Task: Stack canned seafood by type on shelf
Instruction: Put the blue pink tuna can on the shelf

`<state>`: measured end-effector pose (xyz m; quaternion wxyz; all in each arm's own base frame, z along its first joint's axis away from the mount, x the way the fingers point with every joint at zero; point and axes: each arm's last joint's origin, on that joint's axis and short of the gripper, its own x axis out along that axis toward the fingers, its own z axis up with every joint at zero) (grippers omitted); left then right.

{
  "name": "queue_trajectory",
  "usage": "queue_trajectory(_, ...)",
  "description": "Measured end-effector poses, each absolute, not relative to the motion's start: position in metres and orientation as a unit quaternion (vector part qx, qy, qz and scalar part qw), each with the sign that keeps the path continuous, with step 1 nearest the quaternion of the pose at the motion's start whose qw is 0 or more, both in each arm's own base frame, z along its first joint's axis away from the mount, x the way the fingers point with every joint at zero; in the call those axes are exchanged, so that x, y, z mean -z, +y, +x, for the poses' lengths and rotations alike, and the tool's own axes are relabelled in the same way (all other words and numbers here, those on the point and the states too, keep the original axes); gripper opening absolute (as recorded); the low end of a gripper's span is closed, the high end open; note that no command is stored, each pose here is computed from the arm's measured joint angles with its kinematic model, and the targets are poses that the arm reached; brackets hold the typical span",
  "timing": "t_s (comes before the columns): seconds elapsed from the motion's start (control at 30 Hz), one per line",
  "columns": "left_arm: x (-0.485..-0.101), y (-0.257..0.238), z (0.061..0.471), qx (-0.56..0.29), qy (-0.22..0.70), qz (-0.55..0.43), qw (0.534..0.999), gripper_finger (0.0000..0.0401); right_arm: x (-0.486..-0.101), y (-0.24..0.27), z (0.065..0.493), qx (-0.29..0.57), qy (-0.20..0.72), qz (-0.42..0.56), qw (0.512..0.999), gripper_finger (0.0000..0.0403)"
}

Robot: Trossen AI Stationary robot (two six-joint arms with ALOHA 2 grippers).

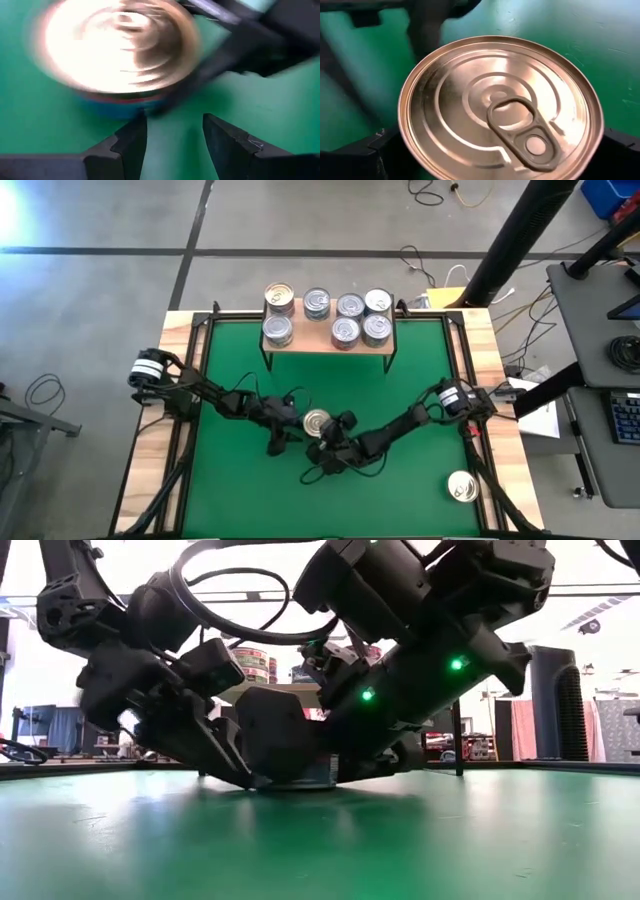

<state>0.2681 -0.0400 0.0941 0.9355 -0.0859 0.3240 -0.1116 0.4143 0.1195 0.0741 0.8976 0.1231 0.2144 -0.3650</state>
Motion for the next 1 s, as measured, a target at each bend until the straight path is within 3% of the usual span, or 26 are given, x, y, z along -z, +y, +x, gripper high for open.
queue_trajectory(0.13,-0.096,-0.043,0.269,0.151,0.323,-0.083,0.930,0.0176,-0.075,0.118,0.416,0.362,0.214,0.130,0.898,0.0400)
queue_trajectory(0.37,-0.097,-0.043,0.268,0.148,0.329,-0.096,0.928,0.0176,-0.076,0.118,0.417,0.354,0.214,0.120,0.902,0.0369)
queue_trajectory(0.53,-0.106,-0.044,0.247,0.140,0.390,-0.139,0.900,0.0176,-0.083,0.119,0.417,0.342,0.227,0.085,0.908,0.0369)
queue_trajectory(0.7,-0.133,-0.042,0.216,0.122,0.413,-0.160,0.888,0.0167,-0.127,0.125,0.422,0.328,0.228,0.063,0.915,0.0369)
queue_trajectory(1.0,-0.218,-0.026,0.185,0.091,0.287,-0.124,0.945,0.0128,-0.195,0.094,0.436,0.397,0.153,0.060,0.903,0.0369)
